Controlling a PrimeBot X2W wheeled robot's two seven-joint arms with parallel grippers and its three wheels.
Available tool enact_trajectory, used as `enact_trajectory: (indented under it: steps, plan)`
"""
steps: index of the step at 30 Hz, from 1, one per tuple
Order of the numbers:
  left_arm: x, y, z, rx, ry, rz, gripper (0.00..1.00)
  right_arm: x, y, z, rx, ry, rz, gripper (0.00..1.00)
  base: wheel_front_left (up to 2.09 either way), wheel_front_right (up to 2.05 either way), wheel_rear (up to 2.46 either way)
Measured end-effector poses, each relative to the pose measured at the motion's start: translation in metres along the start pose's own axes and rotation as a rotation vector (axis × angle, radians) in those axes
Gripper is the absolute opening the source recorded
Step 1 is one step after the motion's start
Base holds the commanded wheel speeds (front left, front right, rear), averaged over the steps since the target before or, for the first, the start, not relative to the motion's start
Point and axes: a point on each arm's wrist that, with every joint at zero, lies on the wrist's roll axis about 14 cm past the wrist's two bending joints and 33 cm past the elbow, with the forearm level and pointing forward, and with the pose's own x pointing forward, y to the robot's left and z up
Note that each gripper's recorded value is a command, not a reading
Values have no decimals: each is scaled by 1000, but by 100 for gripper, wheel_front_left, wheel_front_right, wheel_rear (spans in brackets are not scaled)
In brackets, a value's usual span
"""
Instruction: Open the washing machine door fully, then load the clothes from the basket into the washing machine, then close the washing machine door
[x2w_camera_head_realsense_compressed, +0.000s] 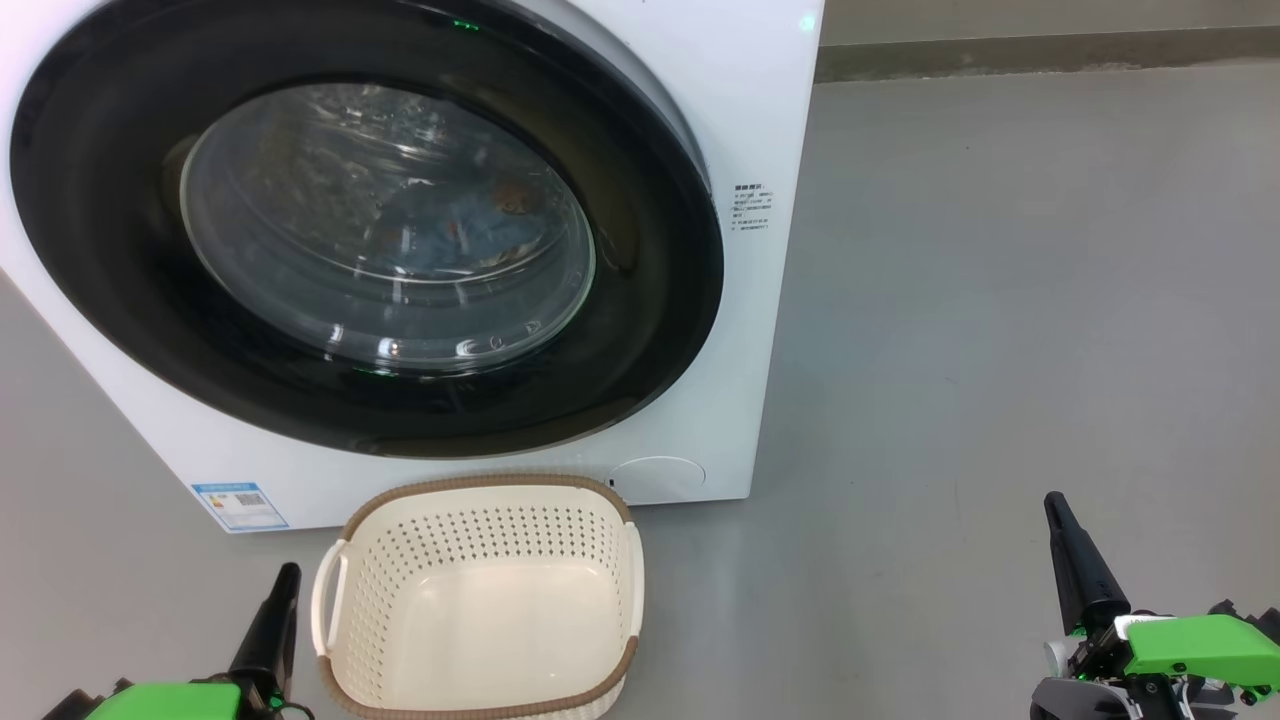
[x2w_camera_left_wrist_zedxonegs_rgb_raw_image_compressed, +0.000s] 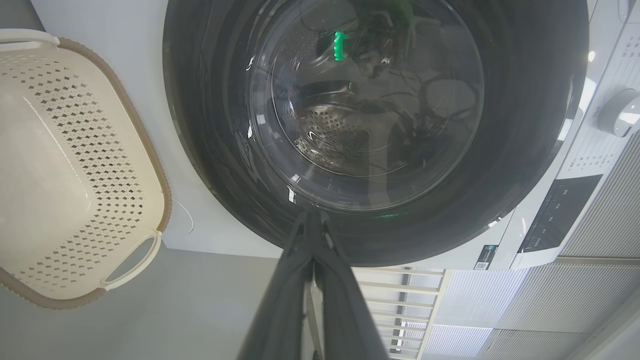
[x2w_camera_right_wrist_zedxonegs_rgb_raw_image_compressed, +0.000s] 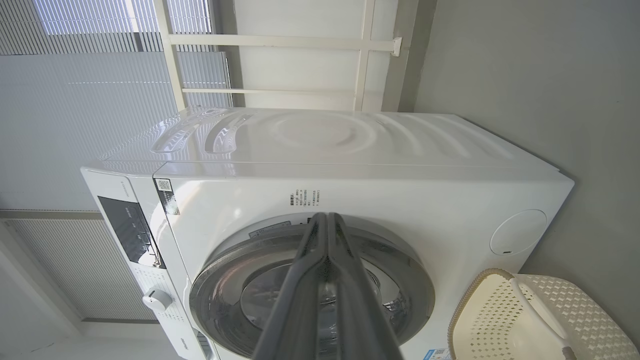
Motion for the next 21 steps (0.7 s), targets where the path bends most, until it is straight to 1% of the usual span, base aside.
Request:
enact_trajectory:
  steps: [21]
  plan:
    - [0,0,0,-1,0,0,0,0,0,0,0,0,0,0,0,0,0]
